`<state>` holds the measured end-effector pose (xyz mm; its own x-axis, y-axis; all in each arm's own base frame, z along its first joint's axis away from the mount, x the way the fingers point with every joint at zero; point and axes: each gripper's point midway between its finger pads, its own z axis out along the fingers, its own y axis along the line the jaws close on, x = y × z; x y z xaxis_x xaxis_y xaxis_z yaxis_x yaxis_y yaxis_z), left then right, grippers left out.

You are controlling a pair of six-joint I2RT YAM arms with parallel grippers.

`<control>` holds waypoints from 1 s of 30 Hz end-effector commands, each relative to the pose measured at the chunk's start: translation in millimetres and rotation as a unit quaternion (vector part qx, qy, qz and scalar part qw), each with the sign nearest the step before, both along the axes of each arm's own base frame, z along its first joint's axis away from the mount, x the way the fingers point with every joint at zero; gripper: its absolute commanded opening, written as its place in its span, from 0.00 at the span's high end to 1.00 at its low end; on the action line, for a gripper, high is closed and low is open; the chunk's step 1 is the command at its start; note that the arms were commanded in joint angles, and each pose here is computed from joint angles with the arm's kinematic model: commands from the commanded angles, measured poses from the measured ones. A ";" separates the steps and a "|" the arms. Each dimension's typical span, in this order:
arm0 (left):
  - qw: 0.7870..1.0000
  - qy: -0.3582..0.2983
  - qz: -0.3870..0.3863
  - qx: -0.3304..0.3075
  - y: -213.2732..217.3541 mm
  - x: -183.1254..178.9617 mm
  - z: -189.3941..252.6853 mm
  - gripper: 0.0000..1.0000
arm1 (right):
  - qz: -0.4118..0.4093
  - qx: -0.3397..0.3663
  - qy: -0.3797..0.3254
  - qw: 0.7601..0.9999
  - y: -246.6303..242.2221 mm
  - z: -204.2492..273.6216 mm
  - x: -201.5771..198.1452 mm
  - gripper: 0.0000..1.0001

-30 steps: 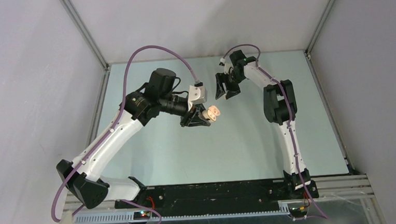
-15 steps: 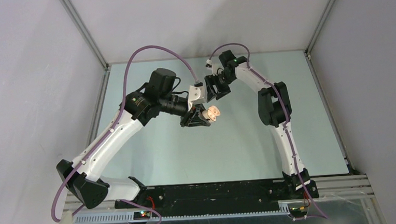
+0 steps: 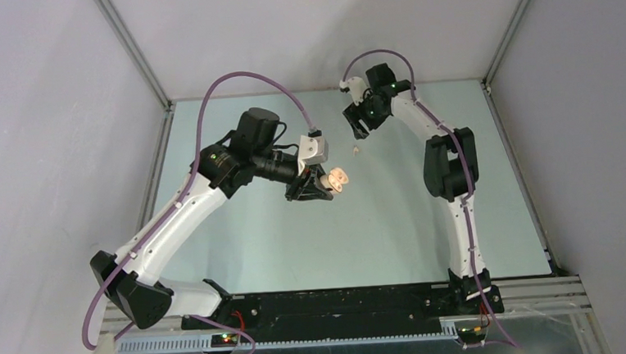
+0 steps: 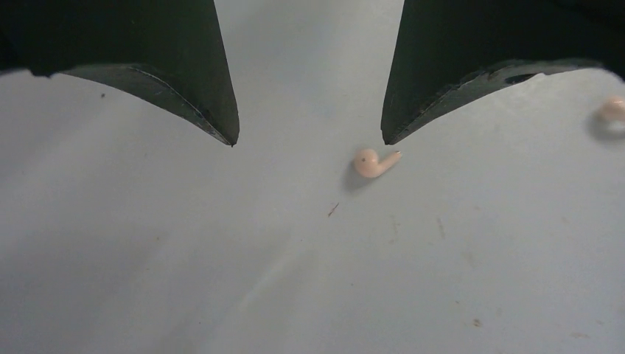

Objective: Insert the wireless bluetooth earbuds into the charging case
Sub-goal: Pick up the left earbud from the center of the board.

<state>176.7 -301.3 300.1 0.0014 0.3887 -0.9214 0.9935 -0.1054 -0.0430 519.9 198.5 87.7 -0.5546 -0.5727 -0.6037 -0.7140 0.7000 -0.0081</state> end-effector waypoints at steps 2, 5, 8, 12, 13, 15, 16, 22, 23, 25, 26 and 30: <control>1.000 -0.008 -0.017 -0.015 -3.2 -1.8 9.9 1.00 | 0.036 -0.047 -0.008 0.998 -0.9 -21.0 12.9 0.23; 1.000 -0.005 -0.017 -0.012 -4.0 -0.4 7.9 1.00 | 0.034 -0.023 0.015 0.999 10.8 -30.3 10.4 0.21; 1.000 -0.004 -0.017 -0.011 -4.1 0.0 7.2 1.00 | 0.045 -0.001 0.024 0.999 22.1 -29.1 8.7 0.17; 1.000 -0.004 -0.017 -0.008 -3.8 0.2 6.2 1.00 | 0.052 0.006 0.039 0.998 30.7 -29.9 1.6 0.15; 1.000 -0.004 -0.017 -0.008 -4.0 0.7 5.8 1.00 | 0.053 0.014 0.044 0.998 32.7 -28.2 -0.2 0.15; 1.000 -0.004 -0.018 -0.008 -4.3 1.0 5.9 1.00 | 0.053 0.026 0.055 0.997 36.9 -26.8 -4.4 0.15; 1.000 -0.003 -0.018 -0.007 -4.5 1.4 5.7 1.00 | 0.055 0.030 0.066 0.996 38.1 -28.4 -8.4 0.15; 1.000 -0.002 -0.019 -0.005 -4.7 1.2 4.9 1.00 | 0.041 0.047 0.118 0.991 42.5 -34.7 -22.8 0.16; 1.000 -0.002 -0.019 -0.006 -4.8 1.1 5.3 1.00 | 0.040 0.049 0.125 0.990 43.3 -36.0 -25.4 0.16; 1.000 -0.001 -0.019 -0.006 -4.9 1.2 4.9 1.00 | 0.032 0.050 0.139 0.989 43.5 -40.1 -29.3 0.17; 1.000 0.000 -0.020 -0.006 -5.0 1.0 4.7 1.00 | 0.028 0.048 0.144 0.988 43.1 -42.1 -30.9 0.17; 1.000 0.000 -0.021 -0.006 -5.8 0.8 4.9 1.00 | 0.014 0.055 0.155 0.986 43.4 -43.5 -31.4 0.17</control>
<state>176.7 -303.4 286.9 -0.0363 0.4175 -0.9079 0.9886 -0.1181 -0.0939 491.4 236.2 37.9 -0.6692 -0.5694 -0.4774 -0.7223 0.6493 0.2381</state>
